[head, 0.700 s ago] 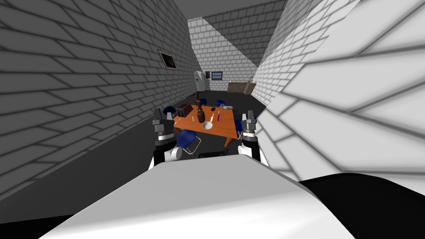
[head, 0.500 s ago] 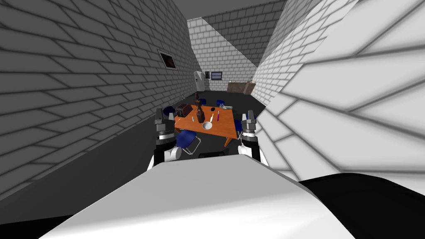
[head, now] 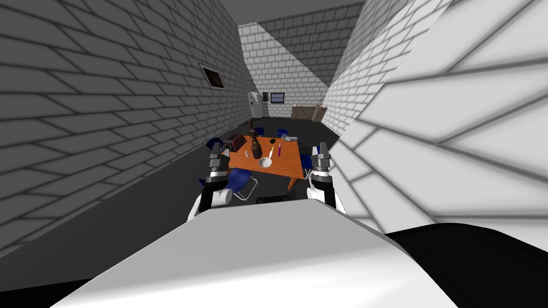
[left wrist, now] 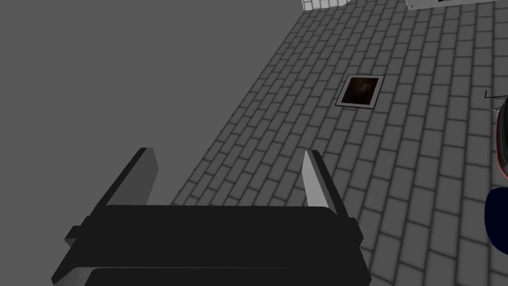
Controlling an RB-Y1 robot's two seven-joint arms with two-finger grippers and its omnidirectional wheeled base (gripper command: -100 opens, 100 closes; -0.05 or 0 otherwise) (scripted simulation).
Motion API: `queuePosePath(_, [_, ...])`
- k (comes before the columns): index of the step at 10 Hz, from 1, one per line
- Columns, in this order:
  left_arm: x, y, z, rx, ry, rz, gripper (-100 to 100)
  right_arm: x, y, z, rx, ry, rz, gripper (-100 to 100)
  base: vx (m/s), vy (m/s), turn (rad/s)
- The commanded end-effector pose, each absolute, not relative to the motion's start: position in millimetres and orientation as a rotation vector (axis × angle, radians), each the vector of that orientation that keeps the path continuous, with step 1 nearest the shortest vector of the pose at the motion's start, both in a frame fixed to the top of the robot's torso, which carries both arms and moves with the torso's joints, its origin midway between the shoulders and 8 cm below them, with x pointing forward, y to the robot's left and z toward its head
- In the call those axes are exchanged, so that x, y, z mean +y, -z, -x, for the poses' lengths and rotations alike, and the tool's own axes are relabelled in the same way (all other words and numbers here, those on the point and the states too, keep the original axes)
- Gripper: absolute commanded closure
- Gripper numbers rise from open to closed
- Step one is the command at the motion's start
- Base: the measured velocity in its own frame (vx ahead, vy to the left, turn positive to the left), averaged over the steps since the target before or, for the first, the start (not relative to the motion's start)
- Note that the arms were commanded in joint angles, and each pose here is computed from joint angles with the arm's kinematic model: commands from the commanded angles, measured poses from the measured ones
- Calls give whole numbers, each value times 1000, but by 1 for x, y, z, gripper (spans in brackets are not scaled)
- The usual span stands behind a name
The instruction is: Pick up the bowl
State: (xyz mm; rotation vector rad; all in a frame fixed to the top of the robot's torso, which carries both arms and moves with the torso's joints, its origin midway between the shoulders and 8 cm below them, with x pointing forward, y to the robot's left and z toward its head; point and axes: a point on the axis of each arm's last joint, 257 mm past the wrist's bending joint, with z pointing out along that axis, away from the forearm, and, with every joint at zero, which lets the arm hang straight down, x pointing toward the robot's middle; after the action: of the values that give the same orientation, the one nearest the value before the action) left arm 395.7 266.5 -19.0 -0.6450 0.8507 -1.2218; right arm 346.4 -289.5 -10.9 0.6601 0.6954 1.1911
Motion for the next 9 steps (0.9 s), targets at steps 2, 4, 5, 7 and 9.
queuePosePath(2, [275,42,-413,918,1205,707,-100,-290,11,-346,695,-1191,-660,0,8,-21,-27])
queuePosePath(4, [280,56,-423,953,1194,748,-100,-290,11,-346,695,-1191,-660,0,6,-19,-29])
queuePosePath(5, [285,68,-431,975,1189,779,-100,-290,11,-346,695,-1191,-660,0,11,-37,-79])
queuePosePath(7, [291,87,-441,1017,1172,838,-100,-290,11,-346,695,-1191,-660,0,10,-27,-40])
queuePosePath(9, [298,105,-450,1051,1156,893,-100,-290,11,-346,695,-1191,-660,0,8,-24,-33])
